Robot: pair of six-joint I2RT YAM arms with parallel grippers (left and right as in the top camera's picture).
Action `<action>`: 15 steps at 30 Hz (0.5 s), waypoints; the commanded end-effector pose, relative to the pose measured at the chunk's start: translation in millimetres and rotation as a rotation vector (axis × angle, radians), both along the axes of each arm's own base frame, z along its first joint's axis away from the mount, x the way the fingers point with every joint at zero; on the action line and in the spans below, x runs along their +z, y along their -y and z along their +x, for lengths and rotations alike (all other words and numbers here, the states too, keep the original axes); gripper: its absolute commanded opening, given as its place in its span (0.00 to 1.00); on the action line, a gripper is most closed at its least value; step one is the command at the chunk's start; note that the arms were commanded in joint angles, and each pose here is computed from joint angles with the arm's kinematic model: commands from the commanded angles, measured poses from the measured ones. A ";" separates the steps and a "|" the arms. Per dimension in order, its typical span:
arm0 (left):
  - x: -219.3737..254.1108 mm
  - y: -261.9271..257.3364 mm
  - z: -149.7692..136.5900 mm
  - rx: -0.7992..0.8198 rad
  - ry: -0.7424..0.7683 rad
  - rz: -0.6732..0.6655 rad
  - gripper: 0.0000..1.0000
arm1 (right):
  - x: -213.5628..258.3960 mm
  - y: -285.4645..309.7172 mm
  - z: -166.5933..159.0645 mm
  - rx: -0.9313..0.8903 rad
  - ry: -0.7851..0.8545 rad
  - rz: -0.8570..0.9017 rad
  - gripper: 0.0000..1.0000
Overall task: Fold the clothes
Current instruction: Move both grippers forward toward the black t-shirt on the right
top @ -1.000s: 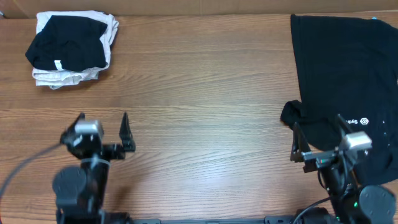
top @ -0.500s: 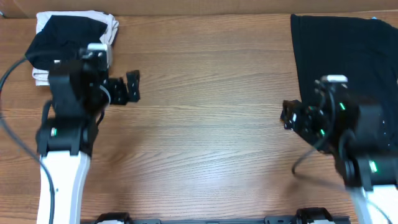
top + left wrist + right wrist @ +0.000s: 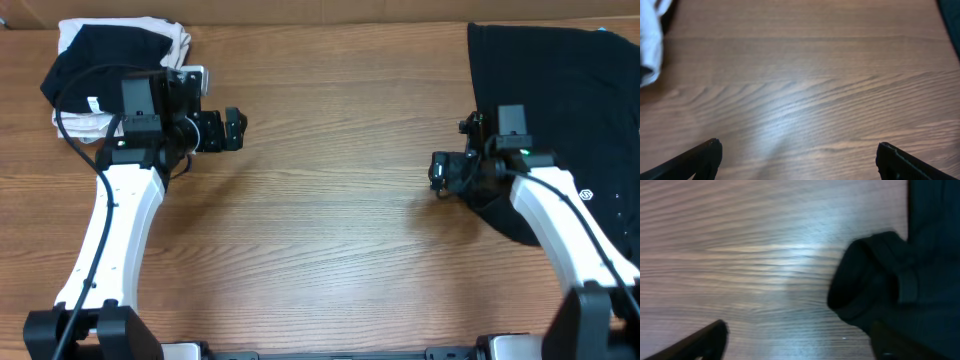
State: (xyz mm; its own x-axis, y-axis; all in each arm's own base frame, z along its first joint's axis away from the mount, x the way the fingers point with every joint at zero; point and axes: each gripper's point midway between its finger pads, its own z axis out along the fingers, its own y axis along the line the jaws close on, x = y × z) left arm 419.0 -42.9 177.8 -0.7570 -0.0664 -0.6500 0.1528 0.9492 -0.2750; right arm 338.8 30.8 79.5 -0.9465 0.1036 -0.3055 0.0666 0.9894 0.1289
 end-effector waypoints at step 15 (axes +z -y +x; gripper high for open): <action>5.0 10.5 4.8 -0.055 0.021 -0.021 1.00 | -52.7 41.1 5.0 -0.366 -0.091 -0.144 0.68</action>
